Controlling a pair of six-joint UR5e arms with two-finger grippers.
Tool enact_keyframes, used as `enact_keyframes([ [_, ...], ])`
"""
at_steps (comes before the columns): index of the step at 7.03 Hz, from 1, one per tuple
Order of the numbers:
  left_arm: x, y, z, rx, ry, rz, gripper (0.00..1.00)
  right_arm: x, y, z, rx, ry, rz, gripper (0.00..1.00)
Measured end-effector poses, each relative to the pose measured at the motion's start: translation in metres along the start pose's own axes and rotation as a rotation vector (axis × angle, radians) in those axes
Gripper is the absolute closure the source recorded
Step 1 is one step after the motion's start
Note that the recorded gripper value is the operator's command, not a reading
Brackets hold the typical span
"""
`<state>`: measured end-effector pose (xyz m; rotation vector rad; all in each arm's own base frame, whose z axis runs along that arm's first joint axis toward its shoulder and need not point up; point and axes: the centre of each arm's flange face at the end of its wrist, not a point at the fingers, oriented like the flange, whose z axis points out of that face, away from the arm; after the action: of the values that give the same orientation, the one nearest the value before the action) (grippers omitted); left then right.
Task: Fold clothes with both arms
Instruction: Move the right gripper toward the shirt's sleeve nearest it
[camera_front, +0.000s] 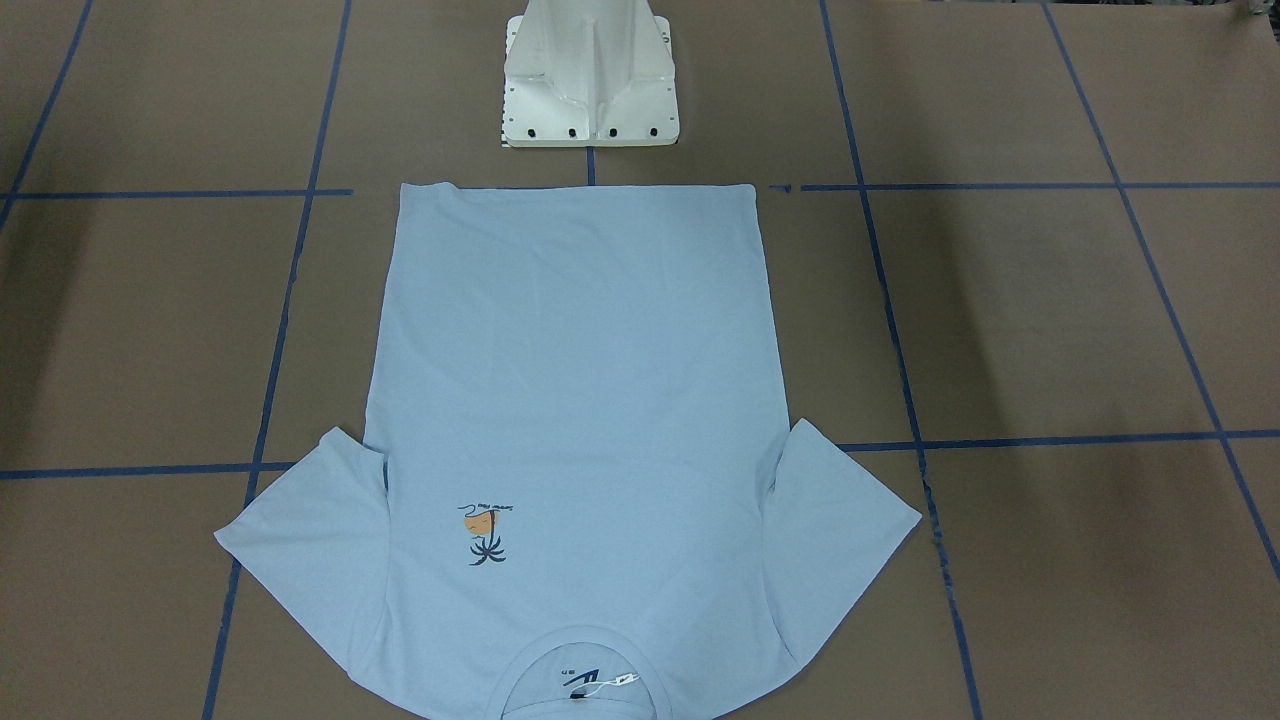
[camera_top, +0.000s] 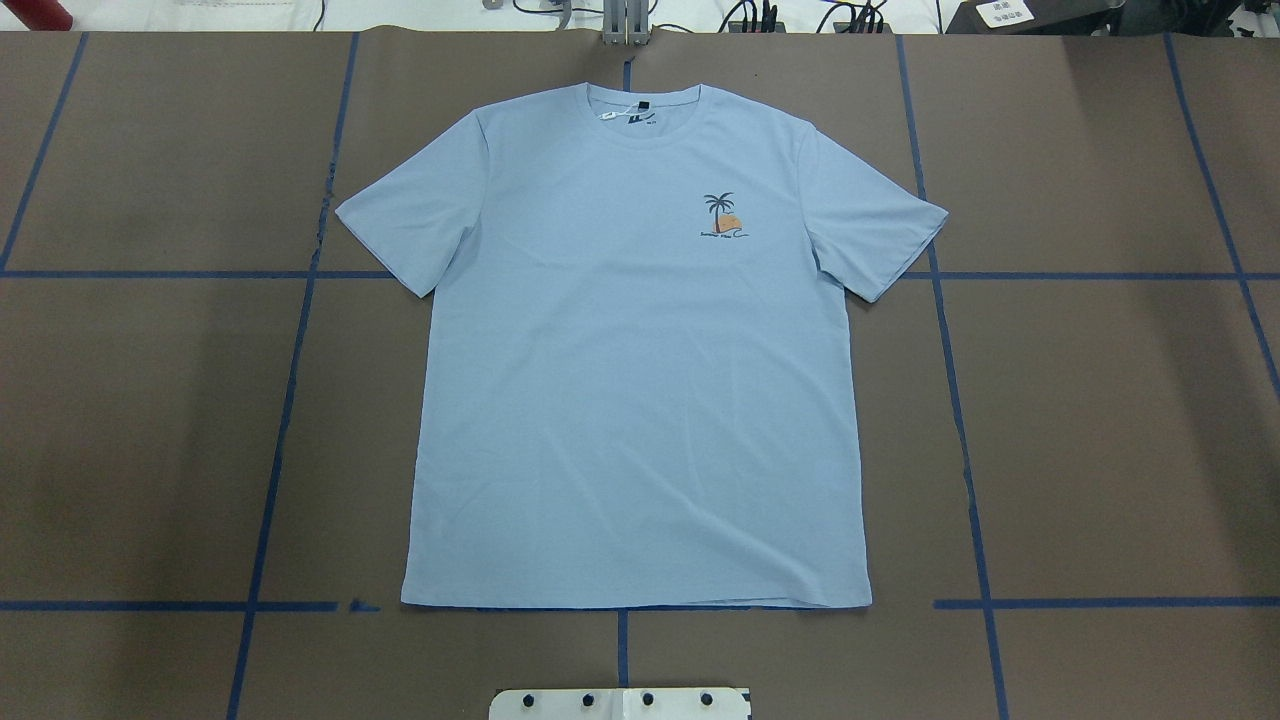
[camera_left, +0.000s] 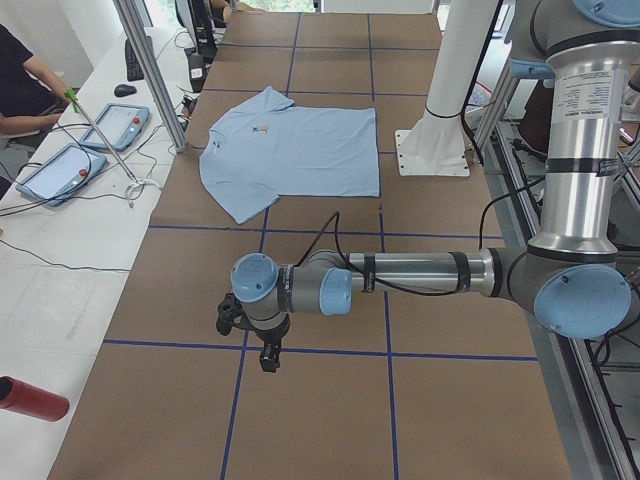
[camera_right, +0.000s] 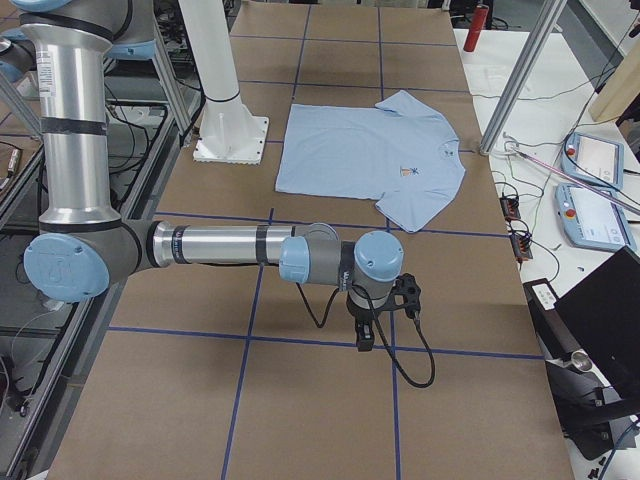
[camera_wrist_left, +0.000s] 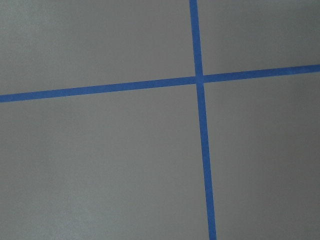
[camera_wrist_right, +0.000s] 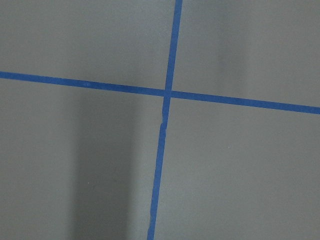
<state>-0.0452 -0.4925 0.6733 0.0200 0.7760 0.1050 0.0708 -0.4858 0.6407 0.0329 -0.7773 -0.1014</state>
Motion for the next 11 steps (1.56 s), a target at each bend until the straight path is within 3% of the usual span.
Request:
enact_keyframes([
  [2, 0.006, -0.009, -0.007, 0.018, -0.01, 0.022, 0.0, -0.006, -0.002, -0.004, 0.012, -0.016, 0.005, 0.0],
  [4, 0.021, -0.035, -0.024, 0.074, -0.033, 0.079, 0.0, -0.016, -0.014, -0.01, 0.058, -0.043, -0.037, 0.0],
  [6, 0.062, -0.081, -0.053, 0.142, -0.04, 0.17, 0.0, -0.062, -0.047, -0.013, 0.139, -0.08, -0.179, 0.0],
  [7, 0.094, -0.102, -0.056, 0.16, -0.035, 0.237, 0.0, -0.101, -0.071, 0.002, 0.14, -0.088, -0.227, 0.0],
  [9, 0.141, -0.123, -0.058, 0.204, -0.019, 0.349, 0.0, -0.213, -0.129, 0.041, 0.121, -0.053, -0.193, 0.0],
  [11, 0.162, -0.132, -0.061, 0.253, -0.007, 0.383, 0.0, -0.311, -0.171, 0.074, 0.153, -0.052, -0.123, 0.0],
])
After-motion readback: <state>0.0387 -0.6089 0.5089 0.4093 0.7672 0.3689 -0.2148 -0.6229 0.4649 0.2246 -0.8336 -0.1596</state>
